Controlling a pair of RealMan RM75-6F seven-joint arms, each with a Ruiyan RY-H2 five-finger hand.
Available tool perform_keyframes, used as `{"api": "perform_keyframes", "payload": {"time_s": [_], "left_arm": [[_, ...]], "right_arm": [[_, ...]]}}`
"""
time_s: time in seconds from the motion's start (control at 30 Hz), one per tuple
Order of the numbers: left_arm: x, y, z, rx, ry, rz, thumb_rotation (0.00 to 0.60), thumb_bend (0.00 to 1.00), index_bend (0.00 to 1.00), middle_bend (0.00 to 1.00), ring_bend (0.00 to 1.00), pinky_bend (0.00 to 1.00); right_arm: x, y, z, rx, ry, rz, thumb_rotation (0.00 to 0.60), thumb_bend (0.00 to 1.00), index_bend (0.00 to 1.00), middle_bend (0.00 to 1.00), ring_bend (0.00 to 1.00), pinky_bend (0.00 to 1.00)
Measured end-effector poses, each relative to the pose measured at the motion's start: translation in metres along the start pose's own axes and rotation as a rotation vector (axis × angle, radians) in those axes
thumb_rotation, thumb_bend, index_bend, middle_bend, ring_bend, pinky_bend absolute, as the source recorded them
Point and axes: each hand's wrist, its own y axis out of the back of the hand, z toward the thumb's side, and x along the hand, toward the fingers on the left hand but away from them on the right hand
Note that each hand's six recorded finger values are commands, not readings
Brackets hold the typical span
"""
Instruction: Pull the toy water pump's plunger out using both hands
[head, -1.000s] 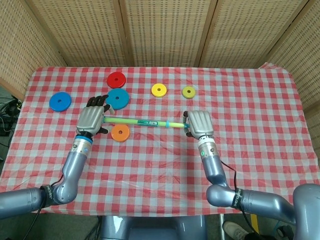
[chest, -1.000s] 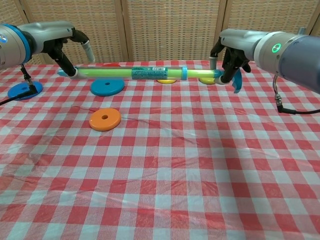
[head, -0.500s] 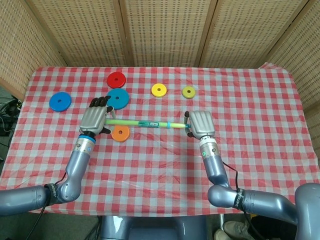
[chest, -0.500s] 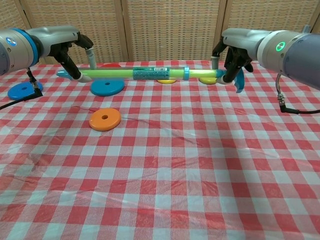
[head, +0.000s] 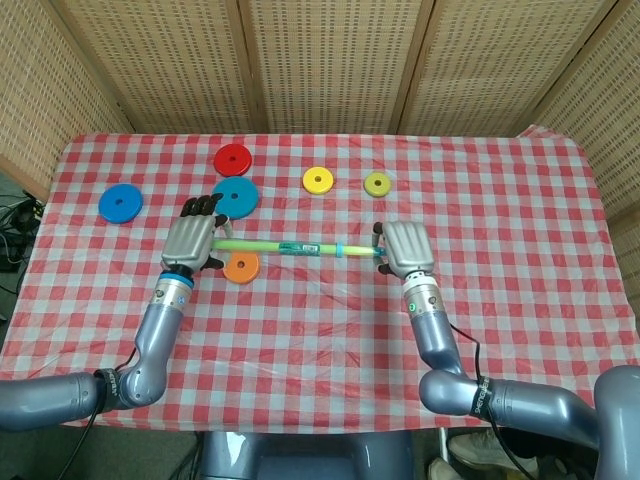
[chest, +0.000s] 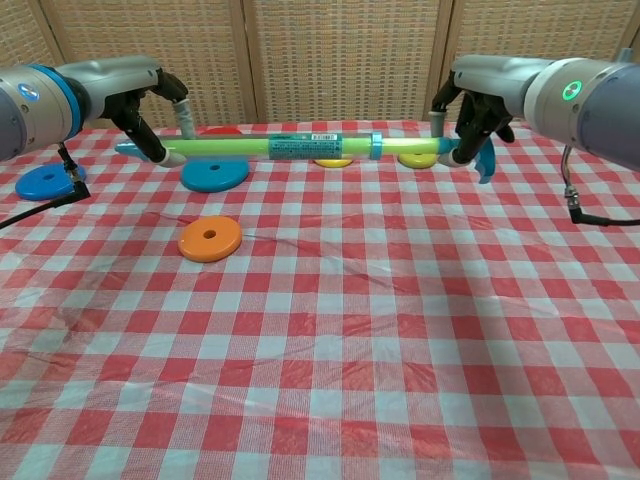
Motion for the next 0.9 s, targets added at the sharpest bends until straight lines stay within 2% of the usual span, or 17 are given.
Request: {"api": "perform_keyframes", "payload": {"time_s": [0.57,0.9], "left_arm": [[-0.011,-0.006,-0.019,-0.002,0.038,-0.003,0.6,0.36,0.53,0.0,0.0,0.0],[-0.023,-0.017,-0.05,-0.018,0.094,-0.017,0.6,0.36,0.54,0.0,0.0,0.0]], "right_arm": [[-0.001,0.004,-0.01,-0.001,-0.025,-0.011,0.6,0.56,0.77,1.0,1.0,0.78],[-0.006,0.008,-0.027,-0.005,-0.063,-0.03,0.6,0.56,0.77,1.0,1.0,0.78]]}}
